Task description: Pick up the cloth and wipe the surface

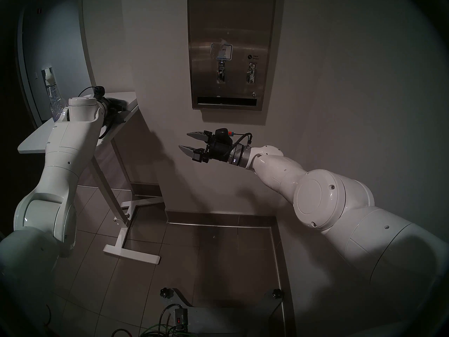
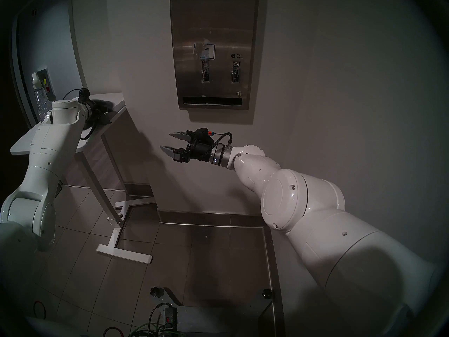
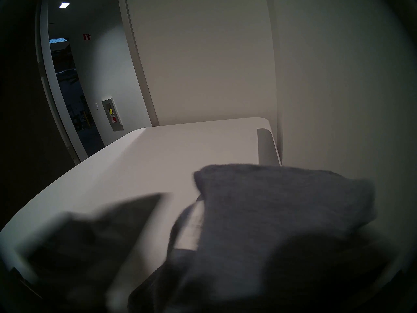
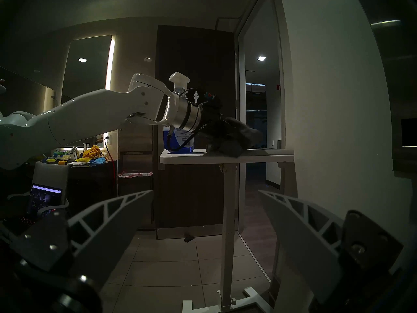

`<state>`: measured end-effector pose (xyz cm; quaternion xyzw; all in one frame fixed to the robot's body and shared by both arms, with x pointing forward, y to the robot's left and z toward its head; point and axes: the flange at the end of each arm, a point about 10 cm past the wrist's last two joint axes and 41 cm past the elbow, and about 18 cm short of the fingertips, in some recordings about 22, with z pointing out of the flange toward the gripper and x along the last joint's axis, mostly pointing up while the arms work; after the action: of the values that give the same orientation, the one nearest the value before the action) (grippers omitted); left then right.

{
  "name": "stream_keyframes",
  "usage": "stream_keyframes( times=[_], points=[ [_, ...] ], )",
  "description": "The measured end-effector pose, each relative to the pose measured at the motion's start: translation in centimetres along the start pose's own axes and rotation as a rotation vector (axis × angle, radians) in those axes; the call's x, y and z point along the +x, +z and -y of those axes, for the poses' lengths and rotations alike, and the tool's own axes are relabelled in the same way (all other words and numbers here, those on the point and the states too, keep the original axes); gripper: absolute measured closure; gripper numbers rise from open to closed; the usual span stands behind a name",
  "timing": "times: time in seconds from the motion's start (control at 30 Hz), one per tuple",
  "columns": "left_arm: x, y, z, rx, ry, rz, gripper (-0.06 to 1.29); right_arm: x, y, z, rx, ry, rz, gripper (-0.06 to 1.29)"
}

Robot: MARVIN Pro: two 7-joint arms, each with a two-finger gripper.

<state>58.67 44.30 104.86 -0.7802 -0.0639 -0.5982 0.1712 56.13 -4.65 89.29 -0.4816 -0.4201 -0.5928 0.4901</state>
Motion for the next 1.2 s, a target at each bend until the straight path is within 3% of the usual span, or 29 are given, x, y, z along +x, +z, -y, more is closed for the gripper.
stream_keyframes(
  times=[0.07,0.1,0.13,0.73,1.2],
  points=[
    [0.1,0.1,0.0,0.006,-0.001,0.003,-0.02,0.0,-0.1,0.0,0.001,0.003,0.0,0.04],
    [0.2,0.2,0.1,0.01,-0.002,0.004,0.26,0.0,-0.1,0.0,0.001,0.004,-0.001,0.04],
    [0.2,0.2,0.1,0.013,-0.003,0.004,1.2,0.0,-0.1,0.0,0.001,0.005,-0.001,0.04],
    [2.7,0.6,3.3,0.108,-0.019,-0.005,1.21,-0.4,-0.5,0.2,0.01,0.031,-0.004,0.04],
    [2.9,0.9,6.0,0.179,-0.021,0.018,1.21,-0.5,-0.3,0.5,0.02,0.048,-0.011,0.04]
  ],
)
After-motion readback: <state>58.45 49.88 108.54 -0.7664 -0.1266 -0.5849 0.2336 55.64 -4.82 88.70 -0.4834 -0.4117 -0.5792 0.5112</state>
